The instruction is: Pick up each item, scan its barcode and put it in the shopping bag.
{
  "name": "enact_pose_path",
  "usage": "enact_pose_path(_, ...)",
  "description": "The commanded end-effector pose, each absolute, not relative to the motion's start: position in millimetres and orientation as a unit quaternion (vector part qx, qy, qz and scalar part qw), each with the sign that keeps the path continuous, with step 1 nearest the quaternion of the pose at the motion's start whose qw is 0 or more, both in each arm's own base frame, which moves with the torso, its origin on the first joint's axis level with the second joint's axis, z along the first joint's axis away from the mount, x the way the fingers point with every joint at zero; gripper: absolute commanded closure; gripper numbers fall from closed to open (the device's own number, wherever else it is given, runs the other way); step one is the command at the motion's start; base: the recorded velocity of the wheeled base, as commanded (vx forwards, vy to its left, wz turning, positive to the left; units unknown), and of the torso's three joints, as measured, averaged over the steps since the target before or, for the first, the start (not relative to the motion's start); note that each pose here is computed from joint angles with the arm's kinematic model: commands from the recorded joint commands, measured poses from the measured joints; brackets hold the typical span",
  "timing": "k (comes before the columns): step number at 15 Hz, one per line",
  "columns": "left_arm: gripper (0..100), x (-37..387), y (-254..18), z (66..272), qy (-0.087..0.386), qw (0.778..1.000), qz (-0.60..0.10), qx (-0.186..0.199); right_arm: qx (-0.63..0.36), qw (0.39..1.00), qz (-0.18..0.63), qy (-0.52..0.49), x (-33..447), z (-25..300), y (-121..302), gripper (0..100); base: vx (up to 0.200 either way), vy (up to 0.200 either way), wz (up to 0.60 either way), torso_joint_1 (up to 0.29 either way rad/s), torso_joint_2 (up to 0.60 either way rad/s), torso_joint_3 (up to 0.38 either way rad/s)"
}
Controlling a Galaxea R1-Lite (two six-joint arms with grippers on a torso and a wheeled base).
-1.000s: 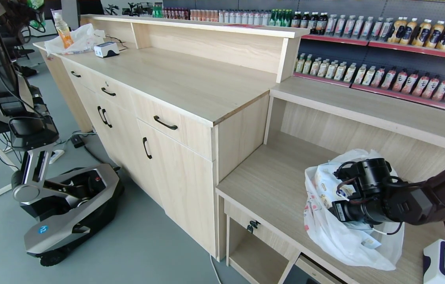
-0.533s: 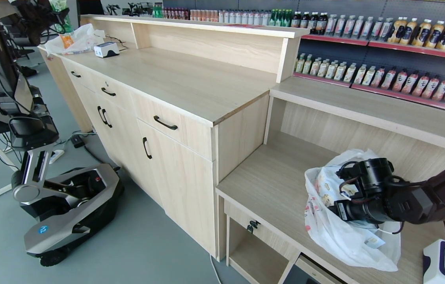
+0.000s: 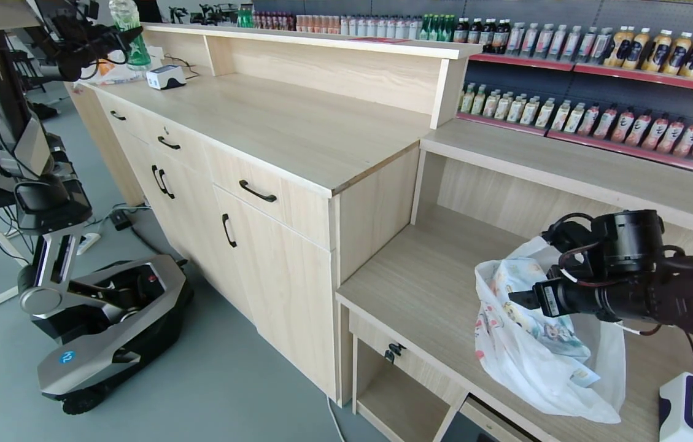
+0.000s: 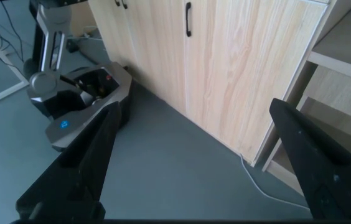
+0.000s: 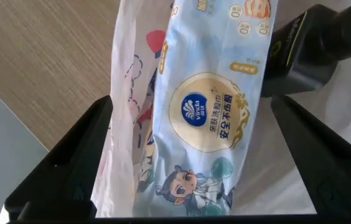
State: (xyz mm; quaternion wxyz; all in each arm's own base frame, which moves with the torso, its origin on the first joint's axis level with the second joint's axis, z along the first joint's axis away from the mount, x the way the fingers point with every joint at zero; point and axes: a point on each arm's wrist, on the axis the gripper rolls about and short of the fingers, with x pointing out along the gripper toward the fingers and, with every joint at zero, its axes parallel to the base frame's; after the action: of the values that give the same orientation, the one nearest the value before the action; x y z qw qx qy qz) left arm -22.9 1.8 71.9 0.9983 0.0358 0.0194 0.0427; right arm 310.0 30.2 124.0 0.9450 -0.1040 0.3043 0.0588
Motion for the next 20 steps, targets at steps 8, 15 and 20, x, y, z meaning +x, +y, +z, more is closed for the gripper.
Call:
enact_pose_path(8,0,-23,2,72,0.019,0.998,0.043,0.036,-0.191,0.980,0.053,0.030,200,269,12,0,0.000,0.000,-0.22,0.000,0.00,0.001)
enact_pose_path(15,0,-23,2,72,0.019,0.998,0.043,0.036,-0.163,0.985,0.016,0.060,141,365,3,0,0.000,0.000,-0.60,0.002,0.00,0.002)
enact_pose_path(20,0,-23,2,72,0.019,0.998,0.043,0.036,-0.128,0.982,-0.094,0.106,95,328,-6,0,0.000,0.000,-0.60,0.004,0.00,0.000)
